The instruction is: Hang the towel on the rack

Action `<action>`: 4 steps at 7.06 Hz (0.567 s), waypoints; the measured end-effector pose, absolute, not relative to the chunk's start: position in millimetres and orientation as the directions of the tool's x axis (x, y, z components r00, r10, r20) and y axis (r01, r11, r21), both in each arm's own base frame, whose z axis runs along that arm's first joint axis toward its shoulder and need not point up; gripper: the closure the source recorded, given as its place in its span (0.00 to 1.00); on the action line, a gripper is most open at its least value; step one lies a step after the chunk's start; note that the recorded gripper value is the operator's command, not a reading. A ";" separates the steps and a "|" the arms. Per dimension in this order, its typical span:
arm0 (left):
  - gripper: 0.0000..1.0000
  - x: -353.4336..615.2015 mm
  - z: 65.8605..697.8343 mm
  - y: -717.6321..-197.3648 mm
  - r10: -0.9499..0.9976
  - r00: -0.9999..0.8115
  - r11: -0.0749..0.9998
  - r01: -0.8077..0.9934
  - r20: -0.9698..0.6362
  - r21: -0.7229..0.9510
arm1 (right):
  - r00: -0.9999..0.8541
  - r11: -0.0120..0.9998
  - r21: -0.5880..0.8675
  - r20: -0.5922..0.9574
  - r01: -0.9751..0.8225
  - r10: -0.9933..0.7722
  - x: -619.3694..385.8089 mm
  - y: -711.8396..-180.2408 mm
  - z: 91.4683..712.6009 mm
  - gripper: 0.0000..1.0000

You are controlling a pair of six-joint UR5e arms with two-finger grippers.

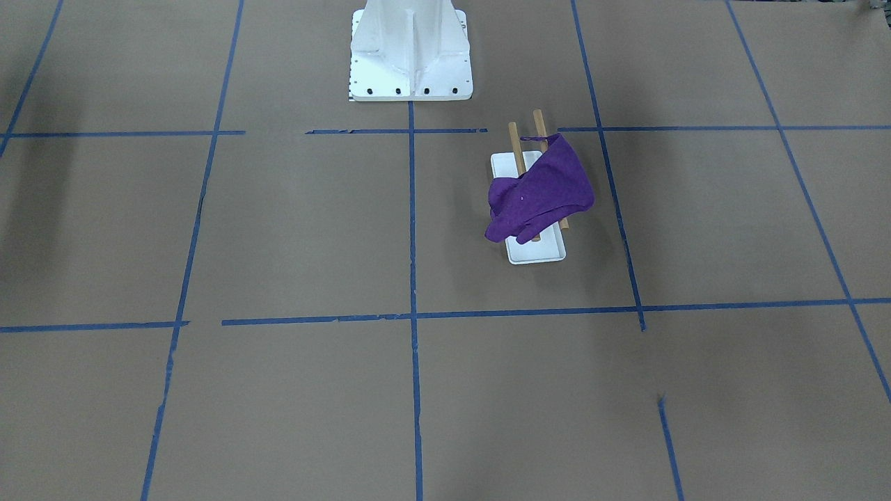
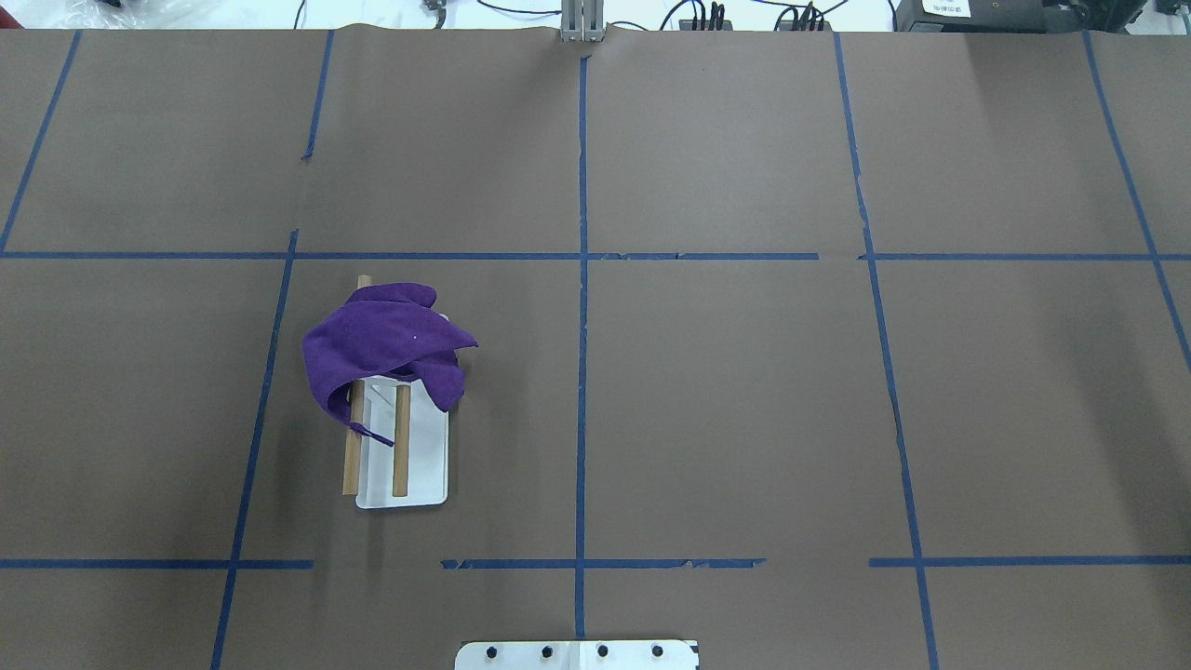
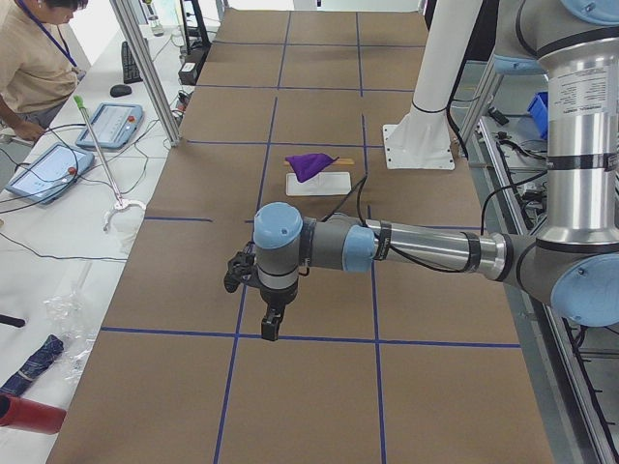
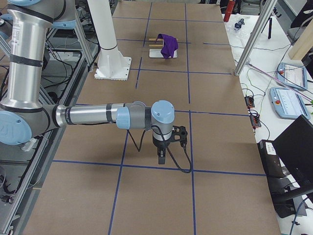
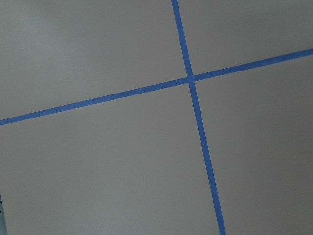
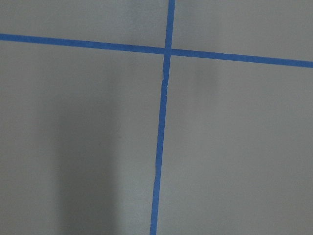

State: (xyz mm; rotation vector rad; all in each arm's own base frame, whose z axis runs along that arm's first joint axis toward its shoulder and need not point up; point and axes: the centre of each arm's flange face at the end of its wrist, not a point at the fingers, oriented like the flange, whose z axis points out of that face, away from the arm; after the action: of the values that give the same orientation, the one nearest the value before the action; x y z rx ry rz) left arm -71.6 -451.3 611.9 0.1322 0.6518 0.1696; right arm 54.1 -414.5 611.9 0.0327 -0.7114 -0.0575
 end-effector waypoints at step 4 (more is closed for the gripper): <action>0.00 -71.1 615.9 -450.7 0.194 0.782 0.979 -0.116 -0.593 0.167 | 0.755 0.998 0.049 0.653 0.042 -0.064 53.9 -414.5 611.9 0.00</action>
State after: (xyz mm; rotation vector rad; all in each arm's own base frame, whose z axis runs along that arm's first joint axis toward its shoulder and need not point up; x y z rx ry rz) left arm -71.1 -450.7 615.9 0.1241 0.6525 0.1678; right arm 53.9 -414.5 611.9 0.0323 -0.7136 -0.0576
